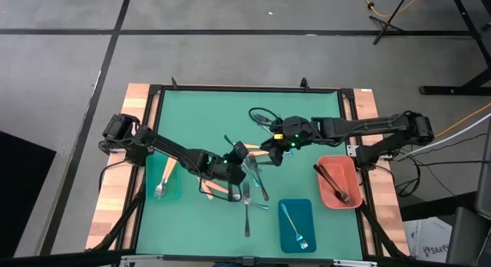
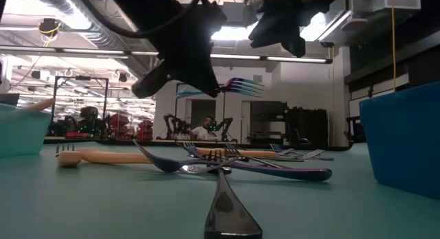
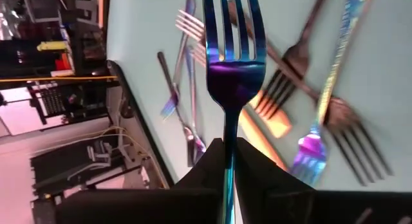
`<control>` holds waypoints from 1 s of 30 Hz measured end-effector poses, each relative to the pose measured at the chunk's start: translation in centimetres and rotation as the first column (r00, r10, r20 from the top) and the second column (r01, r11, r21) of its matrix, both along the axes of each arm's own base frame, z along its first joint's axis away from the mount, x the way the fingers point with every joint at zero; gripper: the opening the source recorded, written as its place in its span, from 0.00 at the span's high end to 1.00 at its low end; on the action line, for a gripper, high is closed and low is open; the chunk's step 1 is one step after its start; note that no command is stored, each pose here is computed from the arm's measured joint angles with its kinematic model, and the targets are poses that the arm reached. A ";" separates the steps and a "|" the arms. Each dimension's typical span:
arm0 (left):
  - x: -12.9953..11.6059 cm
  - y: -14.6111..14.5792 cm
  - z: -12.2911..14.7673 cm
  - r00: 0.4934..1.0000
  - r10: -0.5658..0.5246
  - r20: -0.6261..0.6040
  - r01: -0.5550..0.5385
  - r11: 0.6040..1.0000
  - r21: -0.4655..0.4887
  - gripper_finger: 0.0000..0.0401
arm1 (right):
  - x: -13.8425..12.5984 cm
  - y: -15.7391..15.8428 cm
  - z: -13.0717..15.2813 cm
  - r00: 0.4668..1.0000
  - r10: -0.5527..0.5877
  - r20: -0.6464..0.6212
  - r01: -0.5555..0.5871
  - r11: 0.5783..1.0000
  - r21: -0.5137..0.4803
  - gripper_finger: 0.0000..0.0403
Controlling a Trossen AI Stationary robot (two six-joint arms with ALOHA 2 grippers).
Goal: Sort silverware by color (type)
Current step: Put the blue fork into the blue bin
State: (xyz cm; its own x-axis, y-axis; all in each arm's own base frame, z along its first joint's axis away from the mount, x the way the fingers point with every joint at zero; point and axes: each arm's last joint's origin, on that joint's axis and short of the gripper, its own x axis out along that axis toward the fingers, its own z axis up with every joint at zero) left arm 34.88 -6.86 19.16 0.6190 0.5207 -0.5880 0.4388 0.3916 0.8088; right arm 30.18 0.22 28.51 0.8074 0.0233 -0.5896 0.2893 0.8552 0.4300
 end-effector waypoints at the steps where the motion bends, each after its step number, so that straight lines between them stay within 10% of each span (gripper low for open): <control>1: 0.1 0.2 0.1 1.000 -0.002 0.009 0.002 1.000 0.004 0.98 | 0.0 0.0 0.0 1.000 0.000 0.004 0.000 1.000 0.000 0.83; 17: 1.3 0.7 1.0 0.991 -0.115 0.065 0.112 0.992 0.049 0.97 | 1.6 0.3 -2.2 0.996 0.073 -0.056 -0.070 0.996 0.055 0.57; 30: 1.7 0.6 1.4 0.985 -0.144 0.093 0.137 0.987 0.079 0.97 | 2.7 0.3 -4.5 0.989 0.076 -0.128 -0.069 0.996 0.059 0.56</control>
